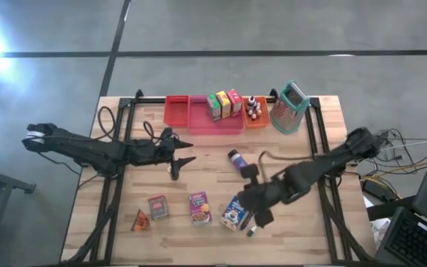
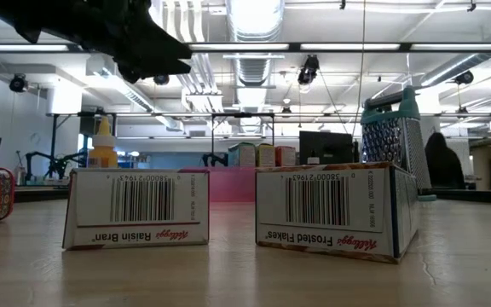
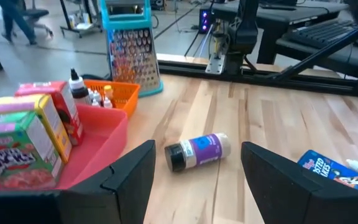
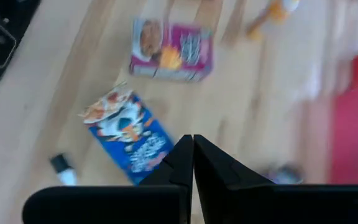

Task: Pick & Place Kitchen Items
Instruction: Put the brown food coloring bottle into the orange bin

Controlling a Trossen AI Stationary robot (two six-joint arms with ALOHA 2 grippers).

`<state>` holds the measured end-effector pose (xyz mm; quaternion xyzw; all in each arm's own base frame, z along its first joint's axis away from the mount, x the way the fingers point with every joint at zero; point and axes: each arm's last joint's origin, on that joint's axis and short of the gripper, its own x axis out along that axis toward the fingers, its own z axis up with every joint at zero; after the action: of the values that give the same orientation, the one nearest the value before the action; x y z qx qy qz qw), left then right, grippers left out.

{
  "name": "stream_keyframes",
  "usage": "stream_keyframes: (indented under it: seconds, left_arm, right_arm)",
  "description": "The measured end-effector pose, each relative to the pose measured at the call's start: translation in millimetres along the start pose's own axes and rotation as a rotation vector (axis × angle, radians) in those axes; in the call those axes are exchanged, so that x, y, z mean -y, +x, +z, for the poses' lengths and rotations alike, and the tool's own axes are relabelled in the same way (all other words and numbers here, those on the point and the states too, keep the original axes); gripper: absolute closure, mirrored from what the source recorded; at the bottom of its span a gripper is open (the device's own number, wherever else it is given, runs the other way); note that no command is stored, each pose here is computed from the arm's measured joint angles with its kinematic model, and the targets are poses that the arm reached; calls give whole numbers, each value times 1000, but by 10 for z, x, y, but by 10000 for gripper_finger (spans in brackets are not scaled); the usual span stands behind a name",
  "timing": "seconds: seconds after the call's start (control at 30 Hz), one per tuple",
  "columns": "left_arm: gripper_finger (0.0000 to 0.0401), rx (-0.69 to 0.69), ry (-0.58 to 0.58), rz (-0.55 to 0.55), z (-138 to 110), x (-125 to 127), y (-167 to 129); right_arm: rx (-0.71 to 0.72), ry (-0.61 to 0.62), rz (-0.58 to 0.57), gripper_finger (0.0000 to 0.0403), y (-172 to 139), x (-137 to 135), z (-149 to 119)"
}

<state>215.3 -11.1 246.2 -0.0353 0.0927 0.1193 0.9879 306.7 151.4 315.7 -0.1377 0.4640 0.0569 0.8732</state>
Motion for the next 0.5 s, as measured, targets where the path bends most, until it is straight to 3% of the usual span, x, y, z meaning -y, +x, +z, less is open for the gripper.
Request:
stream_keyframes:
  seconds: [0.1,0.2,0.5]
  left_arm:
    - [158,-20,-38,2,-21,-2,0]
    - [158,-35,-53,4,-44,-5,0]
    - [158,-47,-56,6,-91,-11,-2]
  right_arm:
    - [-157,180,20,394,172,-116,-65]
    - [-325,278,35,394,267,-231,-121]
    - [-425,143,56,388,544,-769,47]
